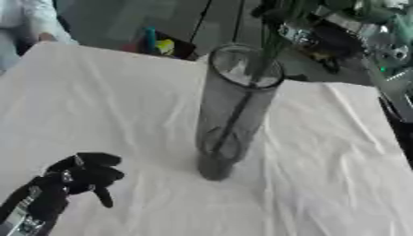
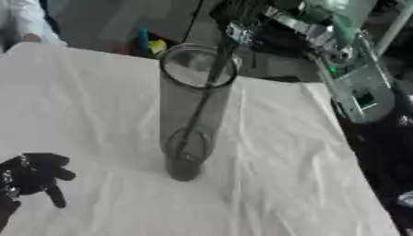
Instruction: Arrange flowers into the vase.
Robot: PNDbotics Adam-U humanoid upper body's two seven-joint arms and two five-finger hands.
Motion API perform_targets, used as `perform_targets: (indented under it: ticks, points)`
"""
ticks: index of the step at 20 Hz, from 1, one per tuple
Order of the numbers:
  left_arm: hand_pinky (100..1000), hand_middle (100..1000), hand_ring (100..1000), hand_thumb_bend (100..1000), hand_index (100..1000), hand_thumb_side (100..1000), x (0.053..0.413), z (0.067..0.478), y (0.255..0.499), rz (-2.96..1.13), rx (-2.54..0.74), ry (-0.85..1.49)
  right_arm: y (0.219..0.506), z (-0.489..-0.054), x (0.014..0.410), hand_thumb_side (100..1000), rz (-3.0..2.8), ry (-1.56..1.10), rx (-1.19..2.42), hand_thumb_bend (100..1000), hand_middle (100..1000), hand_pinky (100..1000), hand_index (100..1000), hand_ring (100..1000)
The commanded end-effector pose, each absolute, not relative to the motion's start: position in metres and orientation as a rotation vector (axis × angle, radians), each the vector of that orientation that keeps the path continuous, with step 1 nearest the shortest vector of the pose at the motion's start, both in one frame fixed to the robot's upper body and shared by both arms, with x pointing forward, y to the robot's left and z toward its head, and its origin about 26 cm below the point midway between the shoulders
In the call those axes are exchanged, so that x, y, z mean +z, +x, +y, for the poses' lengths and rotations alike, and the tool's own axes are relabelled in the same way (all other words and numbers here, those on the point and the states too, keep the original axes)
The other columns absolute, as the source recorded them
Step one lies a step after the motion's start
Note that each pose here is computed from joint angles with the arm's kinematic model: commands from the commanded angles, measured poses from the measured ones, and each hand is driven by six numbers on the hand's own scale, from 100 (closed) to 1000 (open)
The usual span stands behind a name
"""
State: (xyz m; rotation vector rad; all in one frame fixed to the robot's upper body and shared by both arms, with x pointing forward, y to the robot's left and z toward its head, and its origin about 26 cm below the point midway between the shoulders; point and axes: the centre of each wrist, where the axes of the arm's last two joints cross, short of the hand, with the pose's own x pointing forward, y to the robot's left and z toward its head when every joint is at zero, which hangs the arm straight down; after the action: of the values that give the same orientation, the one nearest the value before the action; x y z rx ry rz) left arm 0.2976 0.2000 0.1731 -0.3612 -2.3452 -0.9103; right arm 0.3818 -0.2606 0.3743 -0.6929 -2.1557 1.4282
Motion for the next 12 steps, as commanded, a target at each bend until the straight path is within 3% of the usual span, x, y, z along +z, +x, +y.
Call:
perform_targets:
  ticks: [1, 12]
  points:
    - [493, 786, 748, 100, 726, 1000, 0.1785, 0.2002, 0.2952, -2.361, -0.932, -0.354, 0.3761, -0.2670, 0.3906, 1000, -2.183, -0.735, 1.429, 100, 809, 763, 882, 1000]
    - [493, 788, 750, 100, 726, 1000, 0.1784, 0.1997, 0.2951, -2.352, -0.948, -0.359, 0.3757, -0.2660, 0.3949, 1000, -2.201, -0.709, 1.499, 100, 863, 816, 930, 1000]
